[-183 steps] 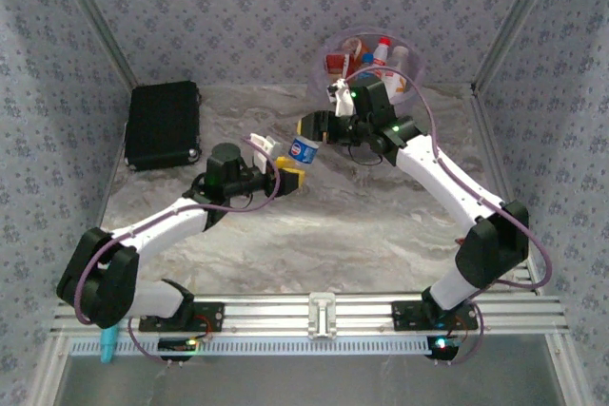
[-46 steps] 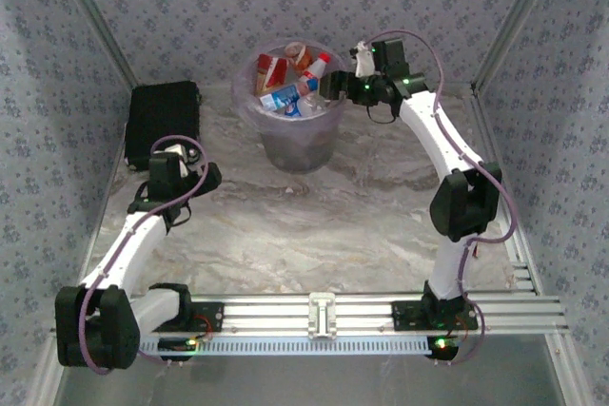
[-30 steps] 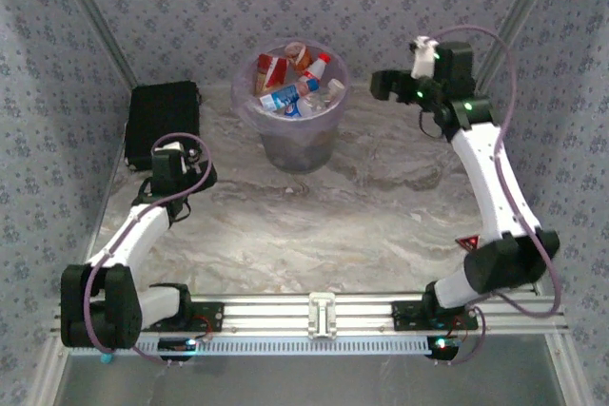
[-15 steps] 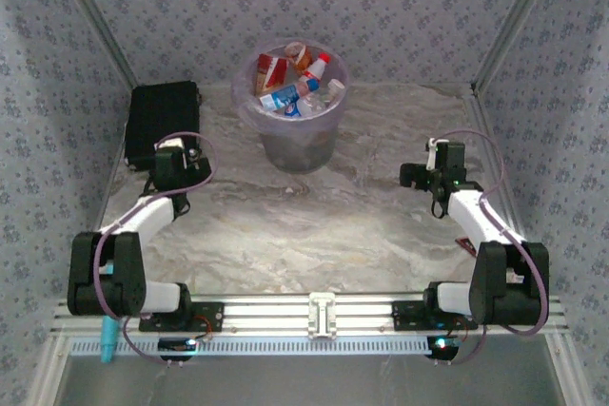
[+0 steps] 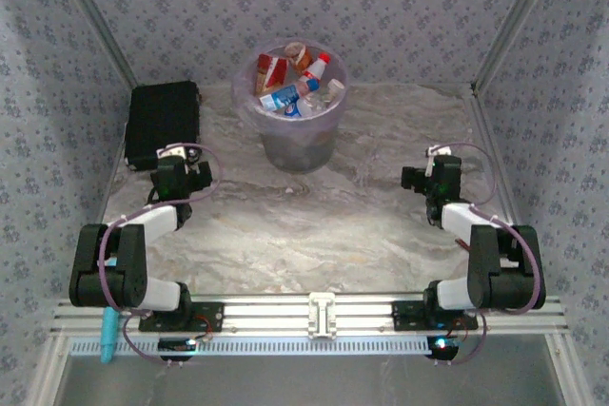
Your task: Put the plastic bottles in the bin
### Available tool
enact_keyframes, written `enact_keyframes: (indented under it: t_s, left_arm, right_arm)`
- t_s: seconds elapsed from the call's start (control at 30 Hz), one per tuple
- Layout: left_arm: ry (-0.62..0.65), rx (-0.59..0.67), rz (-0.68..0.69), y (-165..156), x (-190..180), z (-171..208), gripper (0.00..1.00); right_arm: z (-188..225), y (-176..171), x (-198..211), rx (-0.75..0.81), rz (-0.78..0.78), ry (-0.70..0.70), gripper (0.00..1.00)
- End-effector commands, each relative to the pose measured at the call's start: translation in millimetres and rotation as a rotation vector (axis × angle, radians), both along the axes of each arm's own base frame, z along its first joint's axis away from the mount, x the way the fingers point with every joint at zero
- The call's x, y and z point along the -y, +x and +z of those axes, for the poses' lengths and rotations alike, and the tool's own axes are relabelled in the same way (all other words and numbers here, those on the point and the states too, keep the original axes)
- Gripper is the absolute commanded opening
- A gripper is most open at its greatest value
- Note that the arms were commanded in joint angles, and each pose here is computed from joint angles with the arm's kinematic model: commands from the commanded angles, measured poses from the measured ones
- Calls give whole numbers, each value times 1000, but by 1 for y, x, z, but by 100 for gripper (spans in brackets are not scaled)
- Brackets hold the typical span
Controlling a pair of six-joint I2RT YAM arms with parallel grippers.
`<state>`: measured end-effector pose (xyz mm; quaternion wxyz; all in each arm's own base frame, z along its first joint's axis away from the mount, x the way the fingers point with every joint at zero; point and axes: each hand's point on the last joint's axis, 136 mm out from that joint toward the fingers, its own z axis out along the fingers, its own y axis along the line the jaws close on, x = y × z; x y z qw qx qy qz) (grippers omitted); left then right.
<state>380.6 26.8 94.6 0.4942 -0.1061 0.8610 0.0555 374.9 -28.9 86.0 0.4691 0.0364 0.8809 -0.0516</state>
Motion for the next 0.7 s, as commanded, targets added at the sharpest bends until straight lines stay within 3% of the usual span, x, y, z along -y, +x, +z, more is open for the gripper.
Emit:
enact_keyframes:
  t_s: [0.0, 0.23, 0.4, 0.47, 0.67]
  left_arm:
    - [52, 60, -3, 9, -5, 12, 100]
    - [75, 61, -47, 25, -3, 2, 100]
    - [56, 179, -99, 17, 4, 0, 100]
    - [46, 122, -99, 15, 4, -6, 100]
    - [49, 133, -98, 16, 3, -5, 100]
  right_arm:
    - [15, 12, 3, 91, 6, -47, 100]
    - [10, 22, -13, 136, 85, 6, 100]
    - [-2, 17, -13, 185, 85, 7, 100]
    - [-3, 17, -12, 177, 81, 5, 100]
    - [-3, 17, -13, 172, 81, 3, 100]
